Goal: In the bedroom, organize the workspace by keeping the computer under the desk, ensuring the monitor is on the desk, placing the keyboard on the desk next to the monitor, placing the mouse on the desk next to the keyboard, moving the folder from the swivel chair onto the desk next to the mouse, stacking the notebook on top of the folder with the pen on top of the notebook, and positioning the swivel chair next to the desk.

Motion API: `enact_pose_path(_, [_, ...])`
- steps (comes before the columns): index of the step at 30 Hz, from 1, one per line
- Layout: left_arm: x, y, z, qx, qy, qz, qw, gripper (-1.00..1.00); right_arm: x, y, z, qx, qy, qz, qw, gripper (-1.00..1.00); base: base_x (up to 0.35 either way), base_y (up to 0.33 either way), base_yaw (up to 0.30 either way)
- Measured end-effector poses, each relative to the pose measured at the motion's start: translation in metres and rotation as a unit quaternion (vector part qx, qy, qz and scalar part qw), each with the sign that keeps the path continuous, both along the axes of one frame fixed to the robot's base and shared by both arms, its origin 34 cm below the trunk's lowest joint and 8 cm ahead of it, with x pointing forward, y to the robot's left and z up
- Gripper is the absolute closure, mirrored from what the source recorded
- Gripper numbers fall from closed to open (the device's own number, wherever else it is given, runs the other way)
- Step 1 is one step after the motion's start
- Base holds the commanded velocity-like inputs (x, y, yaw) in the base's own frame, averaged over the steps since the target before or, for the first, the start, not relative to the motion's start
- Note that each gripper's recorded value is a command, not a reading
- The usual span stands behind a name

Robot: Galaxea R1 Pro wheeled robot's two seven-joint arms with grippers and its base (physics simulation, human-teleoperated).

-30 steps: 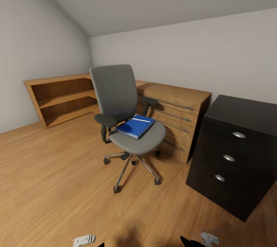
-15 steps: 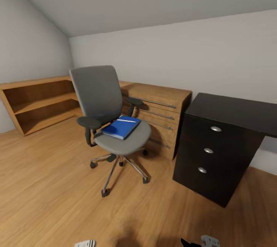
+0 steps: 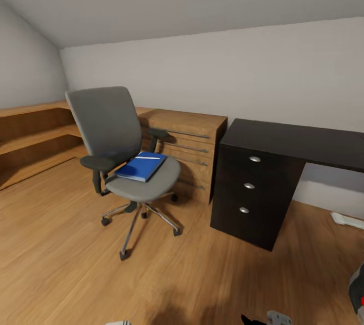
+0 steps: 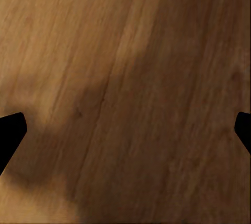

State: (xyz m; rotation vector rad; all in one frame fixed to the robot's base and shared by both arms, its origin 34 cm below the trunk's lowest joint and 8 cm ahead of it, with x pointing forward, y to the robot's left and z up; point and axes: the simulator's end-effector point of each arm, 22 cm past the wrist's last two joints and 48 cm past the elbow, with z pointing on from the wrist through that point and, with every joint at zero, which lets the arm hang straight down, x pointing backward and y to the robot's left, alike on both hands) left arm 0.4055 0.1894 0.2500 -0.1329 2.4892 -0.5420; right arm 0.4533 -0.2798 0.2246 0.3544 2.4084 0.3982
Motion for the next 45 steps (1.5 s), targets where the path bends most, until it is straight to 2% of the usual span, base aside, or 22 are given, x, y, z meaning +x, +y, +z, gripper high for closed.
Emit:
enact_pose_path(9, [0.007,-0.001,0.011,0.001,-0.014,-0.002,0.9999,-1.0,0.014,-0.011,0.013,-0.041,-0.025,-0.029,0.9985,-1.0,-0.002,0.002,-0.23])
enact_pose_path(16, [0.005,0.005,0.011,0.015,-0.013,0.009,0.9998,-1.0,0.026,-0.012,0.029,-0.048,-0.05,-0.034,0.9971,-1.0,0.0,0.0,-0.045])
enact_pose_path(17, [0.007,0.018,0.006,0.046,-0.011,0.033,0.9984,-1.0,0.023,-0.013,0.028,-0.05,-0.05,-0.035,0.9969,-1.0,0.0,0.0,-0.005])
enact_pose_path(20, [0.013,0.029,0.009,0.068,-0.023,0.052,0.996,-1.0,0.025,-0.014,0.033,-0.053,-0.059,-0.036,0.9962,-1.0,0.0,0.0,-0.003])
enact_pose_path(21, [0.016,0.037,0.01,0.084,-0.029,0.065,0.9939,-1.0,0.026,-0.017,0.036,-0.058,-0.066,-0.039,0.9954,-1.0,0.0,0.0,-0.002])
enact_pose_path(27, [0.023,0.055,0.016,0.119,-0.05,0.097,0.9869,-1.0,0.028,-0.026,0.042,-0.081,-0.079,-0.055,0.992,-1.0,0.0,0.0,0.0])
enact_pose_path(36, [0.032,0.063,0.024,0.132,-0.079,0.116,0.9813,-1.0,0.027,-0.031,0.043,-0.095,-0.084,-0.066,0.9897,-1.0,0.0,0.0,0.0])
enact_pose_path(45, [0.032,0.06,0.025,0.131,-0.083,0.117,0.9809,-1.0,0.028,-0.027,0.043,-0.095,-0.087,-0.067,0.9894,-1.0,0.0,0.0,0.0])
